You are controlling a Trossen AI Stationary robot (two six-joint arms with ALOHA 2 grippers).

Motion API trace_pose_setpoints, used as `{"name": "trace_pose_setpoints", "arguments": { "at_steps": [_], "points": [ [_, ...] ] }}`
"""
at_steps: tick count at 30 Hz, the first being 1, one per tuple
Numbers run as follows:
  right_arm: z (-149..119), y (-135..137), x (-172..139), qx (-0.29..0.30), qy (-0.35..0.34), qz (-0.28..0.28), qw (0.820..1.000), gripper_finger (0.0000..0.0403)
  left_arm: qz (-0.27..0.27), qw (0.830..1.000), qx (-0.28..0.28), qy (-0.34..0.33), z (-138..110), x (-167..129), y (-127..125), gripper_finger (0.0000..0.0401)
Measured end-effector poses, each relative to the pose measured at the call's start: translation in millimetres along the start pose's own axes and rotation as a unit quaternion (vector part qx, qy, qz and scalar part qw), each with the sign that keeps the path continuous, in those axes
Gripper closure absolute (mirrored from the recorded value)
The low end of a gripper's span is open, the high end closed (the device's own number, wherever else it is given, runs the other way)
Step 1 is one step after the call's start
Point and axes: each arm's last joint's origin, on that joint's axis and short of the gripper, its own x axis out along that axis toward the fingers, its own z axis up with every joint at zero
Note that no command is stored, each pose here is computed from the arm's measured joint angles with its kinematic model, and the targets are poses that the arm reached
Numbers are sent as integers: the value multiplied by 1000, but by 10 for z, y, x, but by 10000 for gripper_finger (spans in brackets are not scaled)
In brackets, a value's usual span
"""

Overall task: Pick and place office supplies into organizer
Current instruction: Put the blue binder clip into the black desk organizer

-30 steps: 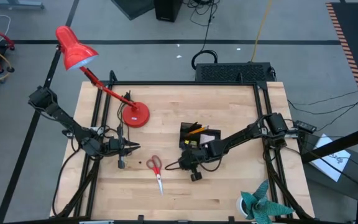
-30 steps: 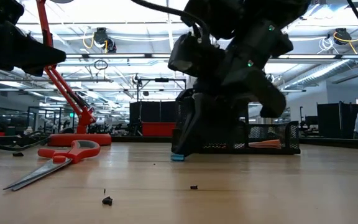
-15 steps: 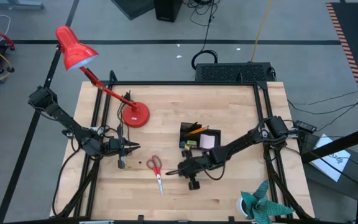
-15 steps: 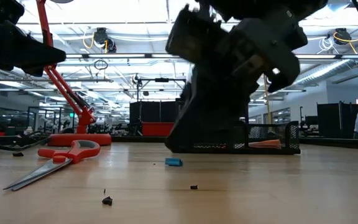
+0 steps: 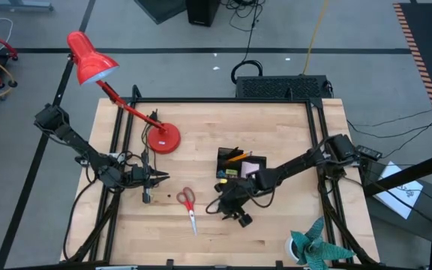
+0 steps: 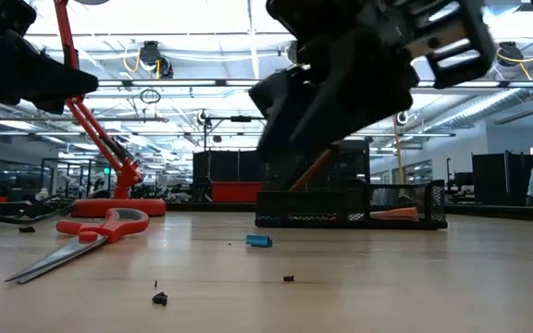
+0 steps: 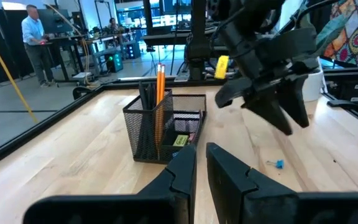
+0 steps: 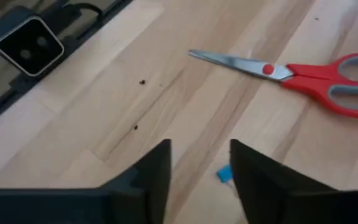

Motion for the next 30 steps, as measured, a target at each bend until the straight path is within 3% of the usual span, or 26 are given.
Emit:
{"name": "trace_pose_setpoints", "arguments": {
  "at_steps": [3,6,12,21,30],
  "points": [
    [-42,-99,-26,14,21,-5,1000,210,0,1000,1,0,0,0,0,354],
    [-48,-200,-47,9,26,-14,1000,199,0,1000,2,1,-2,0,0,354],
    [-27,-283,-85,-31,15,-4,999,213,1,1000,5,3,-7,0,0,354],
    [-117,-385,43,-23,-2,23,999,218,3,1000,15,2,-6,0,2,354],
    [-227,-425,137,-61,17,25,998,221,5,1000,21,2,-5,0,3,354]
  ]
}}
